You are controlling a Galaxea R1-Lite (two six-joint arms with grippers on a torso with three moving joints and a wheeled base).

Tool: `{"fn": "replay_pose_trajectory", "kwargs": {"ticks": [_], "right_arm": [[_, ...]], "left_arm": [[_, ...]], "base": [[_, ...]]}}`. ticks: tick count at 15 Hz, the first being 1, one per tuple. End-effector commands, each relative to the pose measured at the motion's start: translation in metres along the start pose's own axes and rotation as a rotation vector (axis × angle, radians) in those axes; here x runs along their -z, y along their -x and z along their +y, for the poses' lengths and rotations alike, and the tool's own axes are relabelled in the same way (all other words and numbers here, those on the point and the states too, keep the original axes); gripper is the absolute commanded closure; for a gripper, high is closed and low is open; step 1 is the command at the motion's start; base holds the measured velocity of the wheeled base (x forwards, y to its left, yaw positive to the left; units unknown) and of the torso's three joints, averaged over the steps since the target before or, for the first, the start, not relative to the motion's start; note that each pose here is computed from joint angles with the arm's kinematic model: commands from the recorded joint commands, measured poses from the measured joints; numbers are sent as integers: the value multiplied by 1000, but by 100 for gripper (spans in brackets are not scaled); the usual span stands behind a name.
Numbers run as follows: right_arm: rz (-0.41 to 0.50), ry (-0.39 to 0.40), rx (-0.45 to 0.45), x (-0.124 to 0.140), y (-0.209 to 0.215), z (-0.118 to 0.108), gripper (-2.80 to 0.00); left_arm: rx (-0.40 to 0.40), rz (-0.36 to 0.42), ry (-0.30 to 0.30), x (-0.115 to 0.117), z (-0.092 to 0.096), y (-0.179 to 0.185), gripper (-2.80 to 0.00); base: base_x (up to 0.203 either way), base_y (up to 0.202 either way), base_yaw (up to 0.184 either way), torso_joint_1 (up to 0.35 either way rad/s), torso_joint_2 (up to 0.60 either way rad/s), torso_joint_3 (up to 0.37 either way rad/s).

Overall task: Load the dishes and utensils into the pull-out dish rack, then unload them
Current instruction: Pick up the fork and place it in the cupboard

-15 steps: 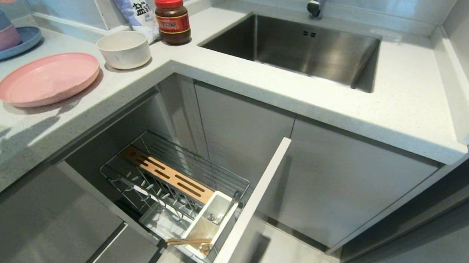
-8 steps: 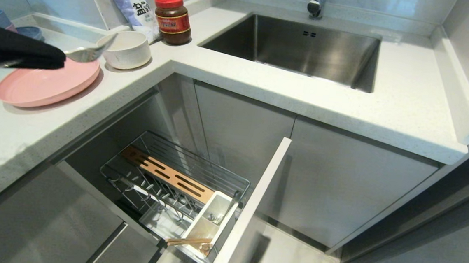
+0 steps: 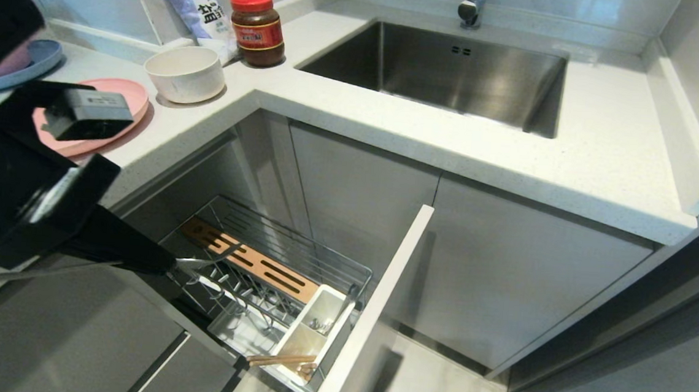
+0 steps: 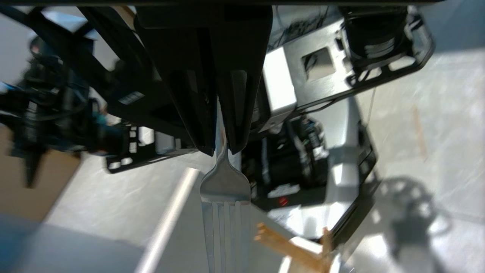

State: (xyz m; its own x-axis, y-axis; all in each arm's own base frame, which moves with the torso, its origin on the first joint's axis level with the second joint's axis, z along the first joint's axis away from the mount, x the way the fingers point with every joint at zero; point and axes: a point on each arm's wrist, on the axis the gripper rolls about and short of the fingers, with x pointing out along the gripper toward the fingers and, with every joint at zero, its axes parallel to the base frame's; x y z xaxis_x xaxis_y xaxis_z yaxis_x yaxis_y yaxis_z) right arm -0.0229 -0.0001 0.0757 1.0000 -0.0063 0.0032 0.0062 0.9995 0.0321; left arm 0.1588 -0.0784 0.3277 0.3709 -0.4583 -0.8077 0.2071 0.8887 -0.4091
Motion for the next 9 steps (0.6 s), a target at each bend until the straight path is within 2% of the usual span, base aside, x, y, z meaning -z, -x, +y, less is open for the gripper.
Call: {"fn": "replay_pose_trajectory", "kwargs": {"ticks": [1,5,9], "right_arm": [[-2,0,0,0,0,0,0],[-2,0,0,0,0,0,0],[-2,0,0,0,0,0,0]], "left_arm": [[-66,126,38,-23,3,-44,0],[-105,210,76,-45,8,-85,0],[-122,308,106,-56,14,-121,0]], "base": [[0,0,0,0,0,0],[0,0,0,0,0,0],[0,0,0,0,0,0]]}}
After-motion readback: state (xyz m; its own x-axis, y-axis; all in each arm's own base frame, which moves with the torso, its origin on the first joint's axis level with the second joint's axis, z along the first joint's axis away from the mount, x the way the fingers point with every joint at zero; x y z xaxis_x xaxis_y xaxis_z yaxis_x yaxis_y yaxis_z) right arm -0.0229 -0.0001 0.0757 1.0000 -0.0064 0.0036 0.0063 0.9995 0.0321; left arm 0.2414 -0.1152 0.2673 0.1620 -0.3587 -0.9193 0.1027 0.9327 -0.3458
